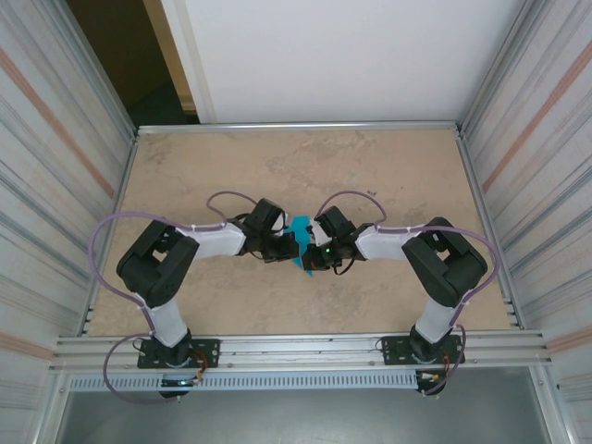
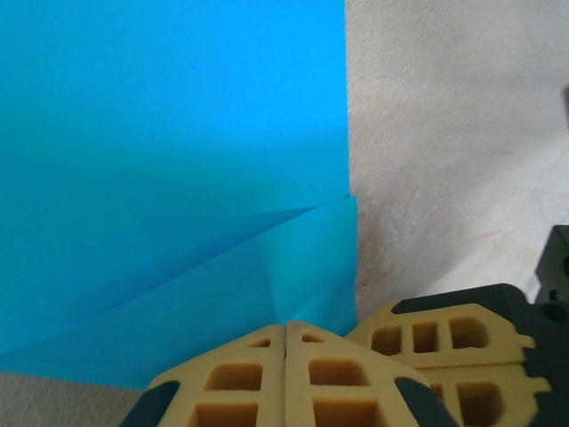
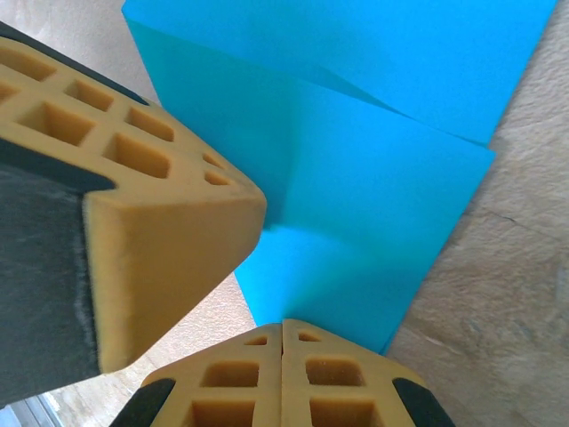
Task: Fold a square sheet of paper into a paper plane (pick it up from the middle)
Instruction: Third fold the triangle at the center of the table.
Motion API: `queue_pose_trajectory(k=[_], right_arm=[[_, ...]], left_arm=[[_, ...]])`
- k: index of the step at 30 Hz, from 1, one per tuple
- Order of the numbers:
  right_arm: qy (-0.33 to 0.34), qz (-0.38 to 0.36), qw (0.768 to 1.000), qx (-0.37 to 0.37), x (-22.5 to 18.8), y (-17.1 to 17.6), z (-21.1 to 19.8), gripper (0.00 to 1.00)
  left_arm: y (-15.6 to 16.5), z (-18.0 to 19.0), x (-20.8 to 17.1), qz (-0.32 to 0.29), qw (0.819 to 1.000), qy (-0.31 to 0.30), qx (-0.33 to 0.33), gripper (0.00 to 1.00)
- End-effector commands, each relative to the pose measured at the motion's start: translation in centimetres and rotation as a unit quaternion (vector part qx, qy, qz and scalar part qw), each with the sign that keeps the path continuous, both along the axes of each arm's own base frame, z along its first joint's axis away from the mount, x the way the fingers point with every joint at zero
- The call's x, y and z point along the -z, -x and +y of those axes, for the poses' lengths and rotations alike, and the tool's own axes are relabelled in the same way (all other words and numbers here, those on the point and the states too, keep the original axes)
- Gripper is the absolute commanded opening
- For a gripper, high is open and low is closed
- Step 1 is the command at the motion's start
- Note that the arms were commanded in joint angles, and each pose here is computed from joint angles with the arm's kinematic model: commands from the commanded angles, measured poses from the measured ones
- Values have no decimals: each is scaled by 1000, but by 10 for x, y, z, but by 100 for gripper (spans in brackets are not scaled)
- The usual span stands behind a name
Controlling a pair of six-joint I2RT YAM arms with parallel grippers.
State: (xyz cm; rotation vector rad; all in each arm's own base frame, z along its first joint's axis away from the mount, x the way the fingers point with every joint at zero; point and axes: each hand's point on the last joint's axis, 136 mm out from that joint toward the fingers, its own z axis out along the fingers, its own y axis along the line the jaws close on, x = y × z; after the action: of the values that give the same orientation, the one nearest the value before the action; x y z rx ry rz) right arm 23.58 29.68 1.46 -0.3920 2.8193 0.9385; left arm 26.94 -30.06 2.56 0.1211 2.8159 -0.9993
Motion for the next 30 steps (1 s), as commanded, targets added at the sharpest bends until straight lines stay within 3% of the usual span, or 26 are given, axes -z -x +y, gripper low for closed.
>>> queue_pose_trajectory(k=[1,10,18,23,27,30], right_arm=[[74,60,995,18,37,23,-31,0],[115,101,988,28,56,39,-51,0],[109,122,986,42,58,41,-53,0],[95,111,988,42,50,32,-46,0],[81,96,991,45,41,20,-37,0],[68,88,993,45,35,12,-32,0]], left_arm=[[3,11,18,10,1000,-12,9,5],[-17,73,43,12,998,-16,-58,6],[-52,117,24,3,992,-53,-111,6],[-63,113,-14,-32,992,-23,-116,7],[-61,90,-55,-68,993,24,-91,7],[-51,70,-61,-66,995,38,-71,7]])
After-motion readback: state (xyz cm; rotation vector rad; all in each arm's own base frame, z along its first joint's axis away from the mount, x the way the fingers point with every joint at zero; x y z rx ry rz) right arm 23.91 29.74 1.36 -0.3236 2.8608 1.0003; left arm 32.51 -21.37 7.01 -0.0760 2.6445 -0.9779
